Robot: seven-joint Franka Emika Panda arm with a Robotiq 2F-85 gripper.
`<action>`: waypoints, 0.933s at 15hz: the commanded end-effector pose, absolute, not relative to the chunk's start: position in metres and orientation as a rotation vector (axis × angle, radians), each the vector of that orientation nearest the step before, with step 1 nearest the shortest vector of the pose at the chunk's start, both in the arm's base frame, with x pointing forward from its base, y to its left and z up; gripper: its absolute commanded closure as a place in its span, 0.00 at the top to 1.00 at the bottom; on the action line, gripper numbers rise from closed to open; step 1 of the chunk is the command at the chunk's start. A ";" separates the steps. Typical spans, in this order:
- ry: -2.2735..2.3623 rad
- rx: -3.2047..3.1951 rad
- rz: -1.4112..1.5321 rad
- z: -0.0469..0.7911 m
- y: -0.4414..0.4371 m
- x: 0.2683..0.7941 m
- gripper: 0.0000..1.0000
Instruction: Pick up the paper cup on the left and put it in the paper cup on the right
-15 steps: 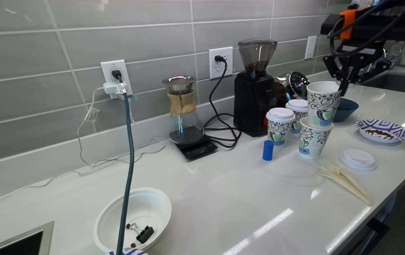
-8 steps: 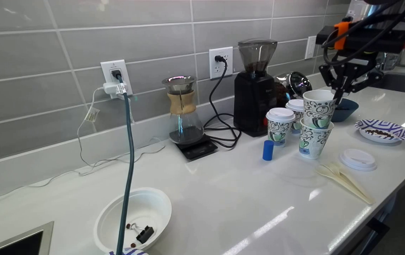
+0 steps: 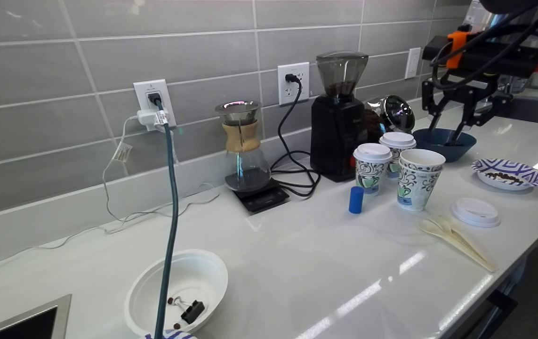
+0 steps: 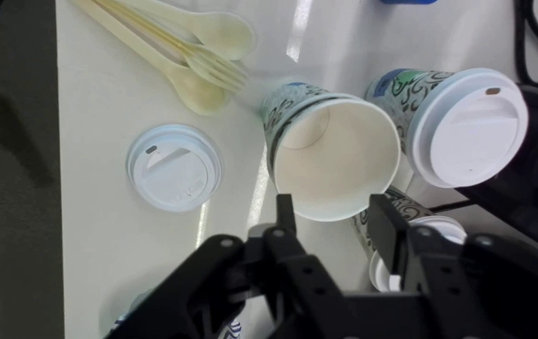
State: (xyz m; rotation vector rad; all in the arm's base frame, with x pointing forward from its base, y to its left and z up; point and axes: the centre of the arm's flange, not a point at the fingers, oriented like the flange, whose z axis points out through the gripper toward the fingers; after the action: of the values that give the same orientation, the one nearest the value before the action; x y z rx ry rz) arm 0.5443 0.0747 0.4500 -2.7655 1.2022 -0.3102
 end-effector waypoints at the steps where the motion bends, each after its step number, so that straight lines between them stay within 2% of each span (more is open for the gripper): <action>1: 0.935 -2.793 -0.276 0.476 0.088 0.512 0.76; 4: 0.682 -2.911 -0.307 0.493 0.090 0.474 0.98; 9: 0.264 -2.984 -0.374 0.506 0.065 0.418 1.00; 14: -0.126 -3.027 -0.537 0.562 0.055 0.353 1.00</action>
State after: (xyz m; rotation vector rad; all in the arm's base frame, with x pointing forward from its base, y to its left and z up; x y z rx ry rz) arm 0.4086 0.0653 0.5287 -3.0337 0.0744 -0.4403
